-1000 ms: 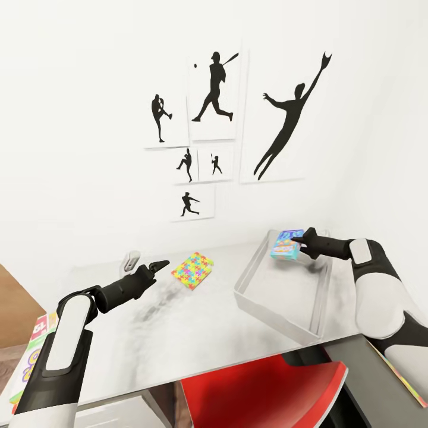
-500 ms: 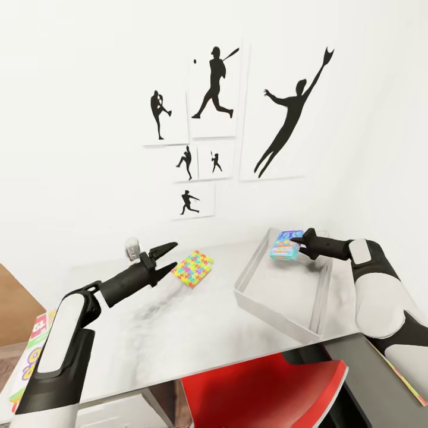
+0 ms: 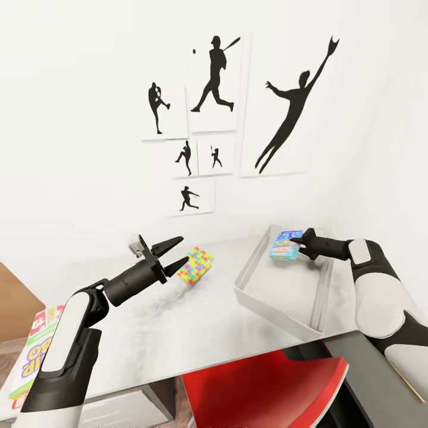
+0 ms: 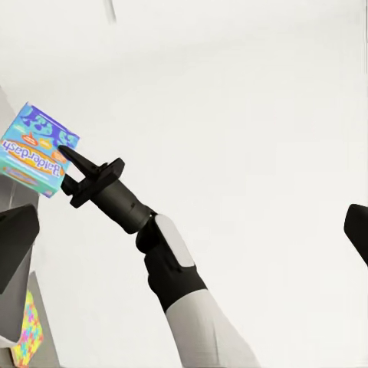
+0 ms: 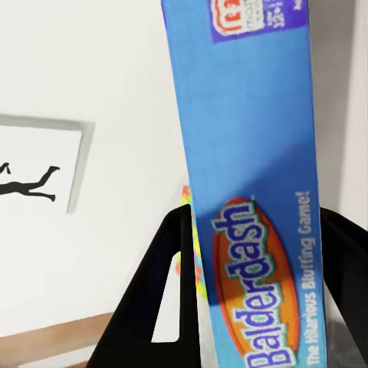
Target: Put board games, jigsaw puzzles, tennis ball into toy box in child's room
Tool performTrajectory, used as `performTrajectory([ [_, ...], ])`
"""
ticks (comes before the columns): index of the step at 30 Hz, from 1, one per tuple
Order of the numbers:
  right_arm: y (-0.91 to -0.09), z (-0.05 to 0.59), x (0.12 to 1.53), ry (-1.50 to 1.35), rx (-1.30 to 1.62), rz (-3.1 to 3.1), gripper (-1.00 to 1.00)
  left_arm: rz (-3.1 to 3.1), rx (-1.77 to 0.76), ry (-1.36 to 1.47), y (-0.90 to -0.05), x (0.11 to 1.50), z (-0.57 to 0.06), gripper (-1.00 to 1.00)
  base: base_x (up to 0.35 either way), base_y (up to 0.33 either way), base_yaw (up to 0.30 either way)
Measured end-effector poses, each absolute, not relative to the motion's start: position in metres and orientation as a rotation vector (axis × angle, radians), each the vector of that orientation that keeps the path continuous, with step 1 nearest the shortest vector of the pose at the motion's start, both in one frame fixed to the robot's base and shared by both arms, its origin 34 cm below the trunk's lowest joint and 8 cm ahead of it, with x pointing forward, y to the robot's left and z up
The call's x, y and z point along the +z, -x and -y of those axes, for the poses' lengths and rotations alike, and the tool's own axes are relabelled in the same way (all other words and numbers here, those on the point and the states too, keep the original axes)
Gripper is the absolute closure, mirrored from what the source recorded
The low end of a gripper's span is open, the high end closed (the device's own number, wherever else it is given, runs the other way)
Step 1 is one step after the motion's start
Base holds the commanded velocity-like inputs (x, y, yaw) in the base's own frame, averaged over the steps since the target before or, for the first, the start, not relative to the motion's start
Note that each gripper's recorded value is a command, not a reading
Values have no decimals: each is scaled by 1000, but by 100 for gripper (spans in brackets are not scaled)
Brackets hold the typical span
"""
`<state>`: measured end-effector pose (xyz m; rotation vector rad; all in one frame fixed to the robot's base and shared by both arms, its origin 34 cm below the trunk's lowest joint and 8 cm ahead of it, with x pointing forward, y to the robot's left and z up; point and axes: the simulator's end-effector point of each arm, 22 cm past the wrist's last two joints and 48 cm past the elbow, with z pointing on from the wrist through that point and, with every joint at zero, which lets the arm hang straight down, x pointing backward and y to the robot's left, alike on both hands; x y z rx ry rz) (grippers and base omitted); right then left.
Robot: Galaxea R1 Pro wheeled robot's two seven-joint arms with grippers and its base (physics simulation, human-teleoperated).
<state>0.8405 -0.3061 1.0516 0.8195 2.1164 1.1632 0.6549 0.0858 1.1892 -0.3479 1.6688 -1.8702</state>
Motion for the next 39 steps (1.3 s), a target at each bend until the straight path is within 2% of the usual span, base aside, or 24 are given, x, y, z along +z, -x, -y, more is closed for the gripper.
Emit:
performTrajectory([
  [39, -848, 309, 1016, -857, 1150, -2151, 100, -1723, -1879, 403, -665, 1154, -83, -100, 0, 0, 0],
])
